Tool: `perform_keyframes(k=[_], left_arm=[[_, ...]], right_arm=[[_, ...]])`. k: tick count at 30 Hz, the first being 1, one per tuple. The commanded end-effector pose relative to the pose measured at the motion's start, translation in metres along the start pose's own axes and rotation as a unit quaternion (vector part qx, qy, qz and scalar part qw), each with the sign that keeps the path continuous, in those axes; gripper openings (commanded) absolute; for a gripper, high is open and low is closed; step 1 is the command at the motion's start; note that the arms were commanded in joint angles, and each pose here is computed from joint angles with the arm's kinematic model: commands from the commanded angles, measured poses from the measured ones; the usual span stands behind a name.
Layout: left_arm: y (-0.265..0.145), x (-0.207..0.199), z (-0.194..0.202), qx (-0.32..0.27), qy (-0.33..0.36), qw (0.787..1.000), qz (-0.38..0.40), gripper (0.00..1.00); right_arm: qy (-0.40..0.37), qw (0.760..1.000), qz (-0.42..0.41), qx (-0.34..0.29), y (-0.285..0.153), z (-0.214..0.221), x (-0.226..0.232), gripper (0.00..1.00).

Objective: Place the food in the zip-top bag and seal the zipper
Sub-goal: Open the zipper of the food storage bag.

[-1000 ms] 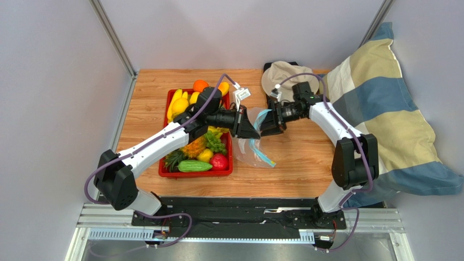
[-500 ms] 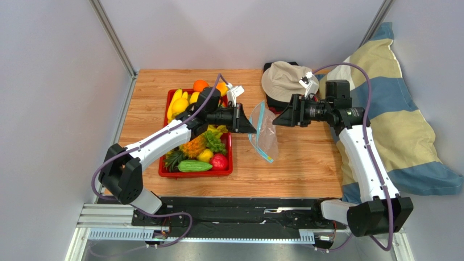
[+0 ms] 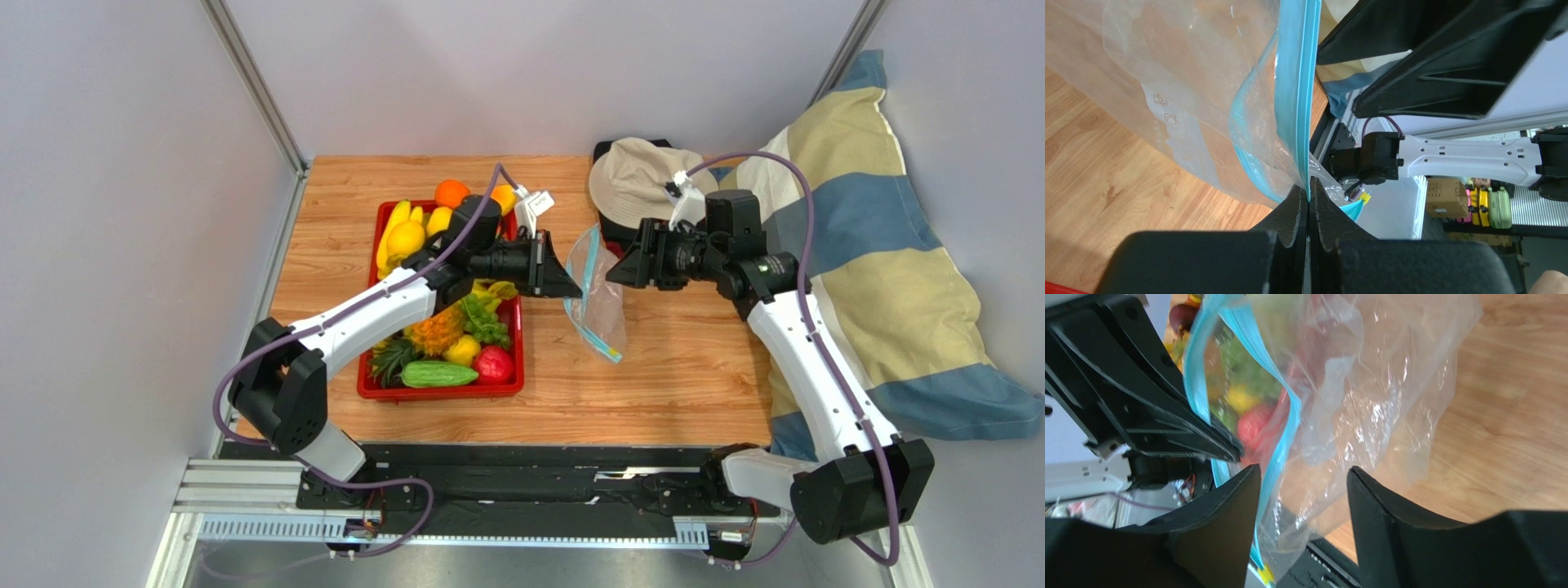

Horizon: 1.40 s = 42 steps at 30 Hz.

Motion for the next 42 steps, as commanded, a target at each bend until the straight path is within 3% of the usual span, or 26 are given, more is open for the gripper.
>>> perform_keyframes(k=[1,13,18,27,29,30,32,34,39,42], left_arm=[[0.004,-0.012,-0.019,-0.014,0.025,1.000,0.001,0.00],[0.017,-0.026,-0.018,0.016,0.070,0.997,-0.025,0.00],[0.023,-0.031,-0.012,0.032,0.110,0.990,-0.080,0.00],[0.028,-0.025,-0.015,0.033,0.104,0.985,-0.133,0.00],[0.030,-0.025,-0.015,0.037,0.102,0.986,-0.124,0.00],[0.030,-0.025,-0.014,0.038,0.106,0.986,-0.120,0.00],[0.027,-0.025,-0.014,0.035,0.109,0.987,-0.110,0.00],[0.021,-0.024,-0.011,0.030,0.108,0.989,-0.098,0.00],[0.005,-0.010,-0.009,0.027,0.094,0.992,-0.081,0.00],[0.002,-0.009,-0.010,0.030,0.104,0.992,-0.066,0.00]], right_arm=[[-0.024,0.993,0.026,-0.116,-0.003,-0.028,0.035,0.61],[-0.041,0.971,0.150,-0.184,0.027,-0.045,0.034,0.57],[-0.014,0.973,0.142,-0.180,0.031,-0.052,0.043,0.57],[0.002,0.985,0.107,-0.133,0.039,-0.043,0.052,0.59],[-0.004,0.987,0.101,-0.122,0.043,-0.041,0.050,0.43],[-0.004,0.988,0.107,-0.115,0.046,-0.041,0.047,0.29],[-0.003,0.988,0.109,-0.107,0.044,-0.041,0.042,0.22],[0.000,0.990,0.099,-0.096,0.041,-0.039,0.038,0.02],[0.007,0.996,0.058,-0.073,0.024,-0.041,0.024,0.00],[0.005,0.999,-0.022,-0.046,0.013,-0.035,0.021,0.00]])
Point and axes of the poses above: each gripper's point midway between its finger pads, its own y axis out along the fingers, its own x axis along the line the jaws close on, z = x × y, the point moved 10 cm from there along -y, back along the fingers, and after that the axes turned 13 degrees about y, right-handed, at the moved point
